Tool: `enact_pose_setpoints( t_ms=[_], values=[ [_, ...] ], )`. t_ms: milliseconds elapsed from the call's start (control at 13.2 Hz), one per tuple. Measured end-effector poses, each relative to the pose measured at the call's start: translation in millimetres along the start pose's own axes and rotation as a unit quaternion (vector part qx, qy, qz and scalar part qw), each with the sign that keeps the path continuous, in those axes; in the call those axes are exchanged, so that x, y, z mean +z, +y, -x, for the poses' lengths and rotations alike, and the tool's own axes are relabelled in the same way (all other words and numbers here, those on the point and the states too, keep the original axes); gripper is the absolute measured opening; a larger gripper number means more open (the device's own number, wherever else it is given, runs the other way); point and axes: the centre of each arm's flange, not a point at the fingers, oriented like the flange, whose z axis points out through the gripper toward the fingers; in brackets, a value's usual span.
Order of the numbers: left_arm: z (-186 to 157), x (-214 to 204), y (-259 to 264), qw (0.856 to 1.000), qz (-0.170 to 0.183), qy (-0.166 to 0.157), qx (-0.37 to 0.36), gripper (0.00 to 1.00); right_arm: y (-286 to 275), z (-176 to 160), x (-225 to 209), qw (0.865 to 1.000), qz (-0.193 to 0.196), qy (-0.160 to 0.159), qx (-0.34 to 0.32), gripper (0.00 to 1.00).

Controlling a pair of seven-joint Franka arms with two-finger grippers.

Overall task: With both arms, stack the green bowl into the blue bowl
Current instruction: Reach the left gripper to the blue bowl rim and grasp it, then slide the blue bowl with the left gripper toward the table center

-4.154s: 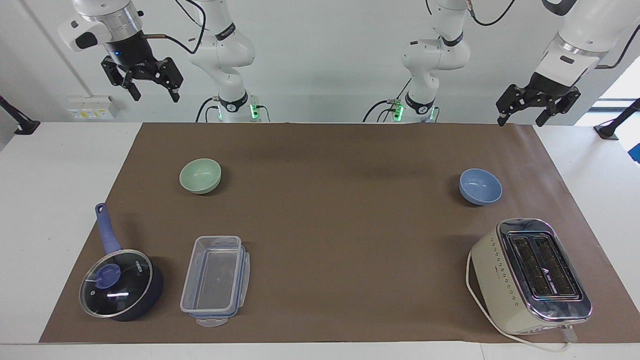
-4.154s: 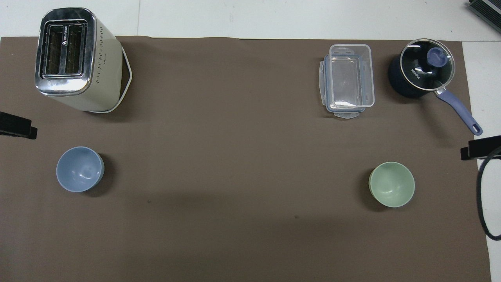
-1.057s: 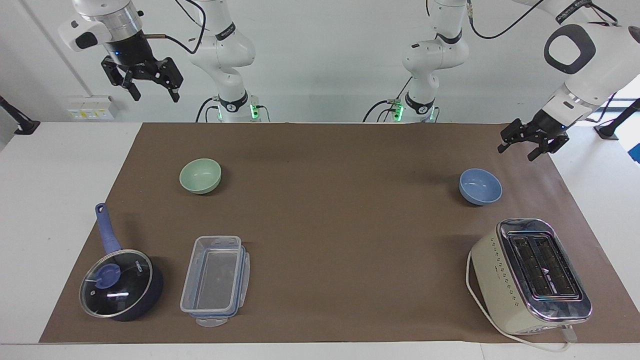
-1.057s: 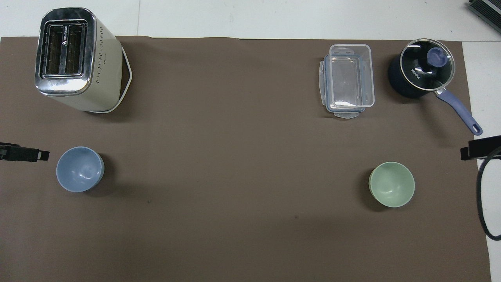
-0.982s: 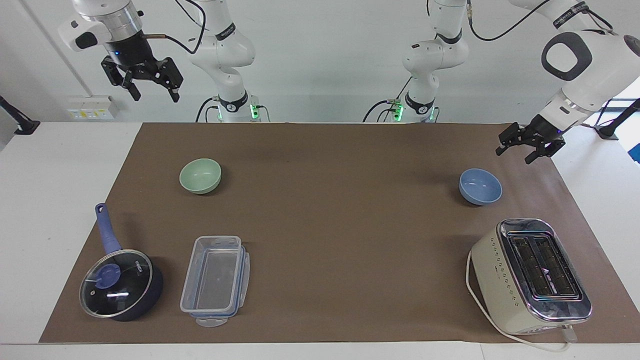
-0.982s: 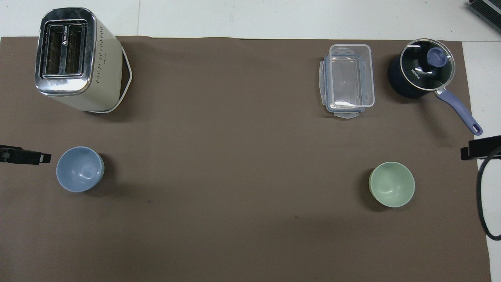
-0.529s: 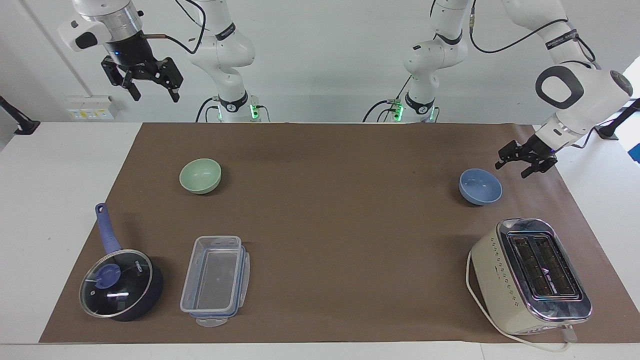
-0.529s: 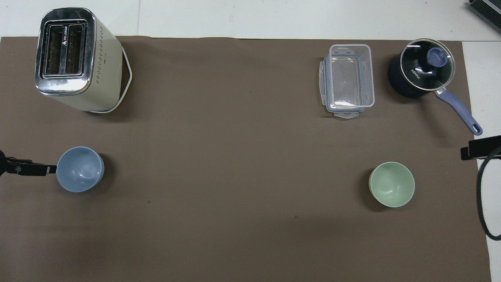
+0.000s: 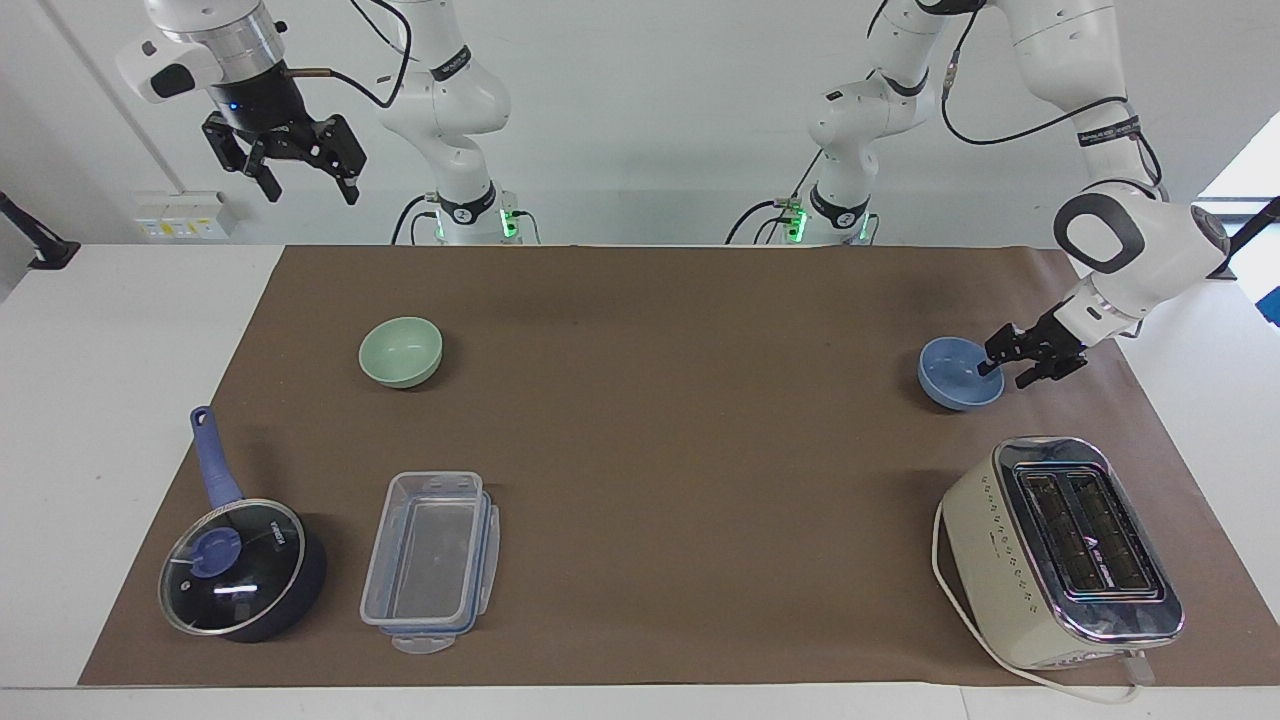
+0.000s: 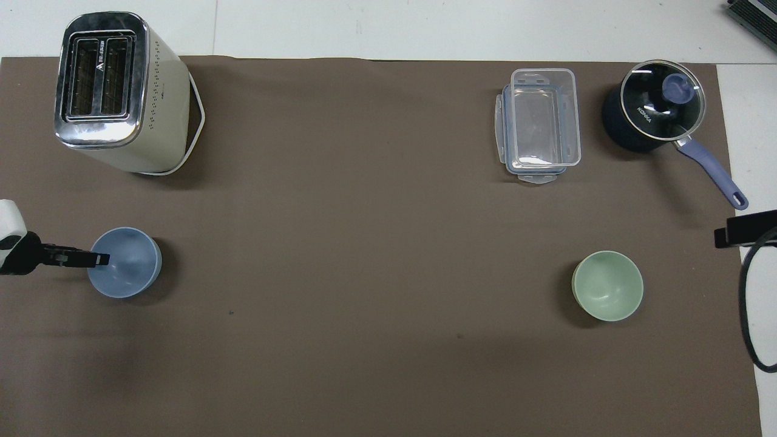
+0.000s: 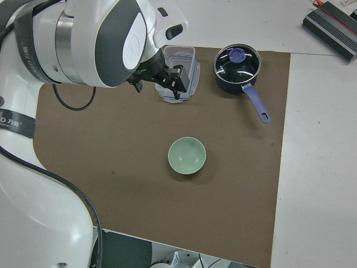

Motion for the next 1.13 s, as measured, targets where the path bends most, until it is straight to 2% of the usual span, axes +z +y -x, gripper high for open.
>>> enact_pose_setpoints(
  t_ms=[302, 378, 680, 831, 1133],
  values=[
    [-1.0, 6.1, -0.1, 1.000, 0.014, 0.006, -0.011, 0.13, 0.0, 0.0, 0.0, 1.000, 0.000, 0.000, 0.000, 1.00],
    [-1.1, 6.4, 0.3, 1.000, 0.015, 0.006, -0.009, 0.04, 0.0, 0.0, 0.0, 1.000, 0.000, 0.000, 0.000, 1.00],
    [-1.1, 3.1, 5.6, 1.000, 0.023, 0.003, 0.005, 0.04, 0.0, 0.0, 0.0, 1.000, 0.000, 0.000, 0.000, 1.00],
    [-2.4, -13.2, 20.1, 1.000, 0.028, 0.005, 0.012, 0.04, 0.0, 0.0, 0.0, 1.000, 0.000, 0.000, 0.000, 1.00],
    [-17.8, -33.1, 93.8, 1.000, 0.023, 0.012, -0.005, 0.04, 0.0, 0.0, 0.0, 1.000, 0.000, 0.000, 0.000, 1.00]
  ],
)
